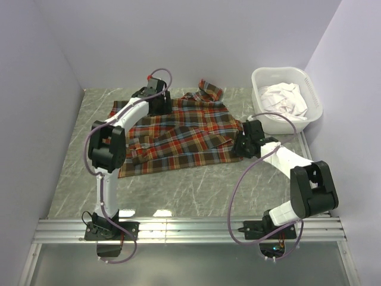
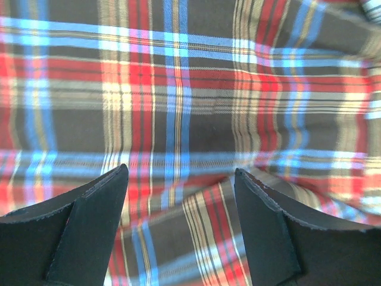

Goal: Fold and stack the long sleeve shirts
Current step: Fold the shirt

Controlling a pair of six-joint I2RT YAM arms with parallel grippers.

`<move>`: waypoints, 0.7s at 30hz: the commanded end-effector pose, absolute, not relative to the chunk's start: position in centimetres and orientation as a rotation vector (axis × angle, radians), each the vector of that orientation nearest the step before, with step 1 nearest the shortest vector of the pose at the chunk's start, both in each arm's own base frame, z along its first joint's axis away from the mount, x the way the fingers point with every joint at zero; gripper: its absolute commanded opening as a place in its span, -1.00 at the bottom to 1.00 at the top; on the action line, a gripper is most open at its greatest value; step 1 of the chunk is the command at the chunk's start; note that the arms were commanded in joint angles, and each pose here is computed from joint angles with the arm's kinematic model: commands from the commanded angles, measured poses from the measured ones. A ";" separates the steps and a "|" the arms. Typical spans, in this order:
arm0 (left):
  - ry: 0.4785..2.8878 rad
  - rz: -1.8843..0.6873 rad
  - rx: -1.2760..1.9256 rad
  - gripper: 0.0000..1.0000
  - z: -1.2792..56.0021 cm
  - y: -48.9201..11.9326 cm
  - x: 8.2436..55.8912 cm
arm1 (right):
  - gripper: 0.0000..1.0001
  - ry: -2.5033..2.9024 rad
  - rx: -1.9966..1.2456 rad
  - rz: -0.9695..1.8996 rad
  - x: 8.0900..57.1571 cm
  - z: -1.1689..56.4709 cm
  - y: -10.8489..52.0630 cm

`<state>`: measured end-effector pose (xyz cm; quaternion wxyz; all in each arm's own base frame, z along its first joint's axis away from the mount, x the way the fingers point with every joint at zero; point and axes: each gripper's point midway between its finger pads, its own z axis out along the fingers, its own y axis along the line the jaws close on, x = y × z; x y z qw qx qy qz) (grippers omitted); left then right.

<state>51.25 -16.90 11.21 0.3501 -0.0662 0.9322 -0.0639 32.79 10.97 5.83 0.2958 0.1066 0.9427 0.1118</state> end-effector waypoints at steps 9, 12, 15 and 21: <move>2.459 -0.191 -0.068 0.56 6.8 -16.5 53.6 | -0.03 2.462 0.394 0.370 33.2 5.3 9.1; 2.487 -0.184 -0.087 0.56 5.3 -15.9 53.5 | -0.02 2.443 0.401 0.379 33.6 5.5 9.1; 2.507 -0.171 -0.089 0.56 4.2 -15.5 53.3 | -0.02 2.408 0.365 0.406 34.3 6.5 9.5; 2.521 -0.171 -0.097 0.56 3.3 -15.3 53.2 | -0.03 2.379 0.382 0.380 35.9 7.2 9.2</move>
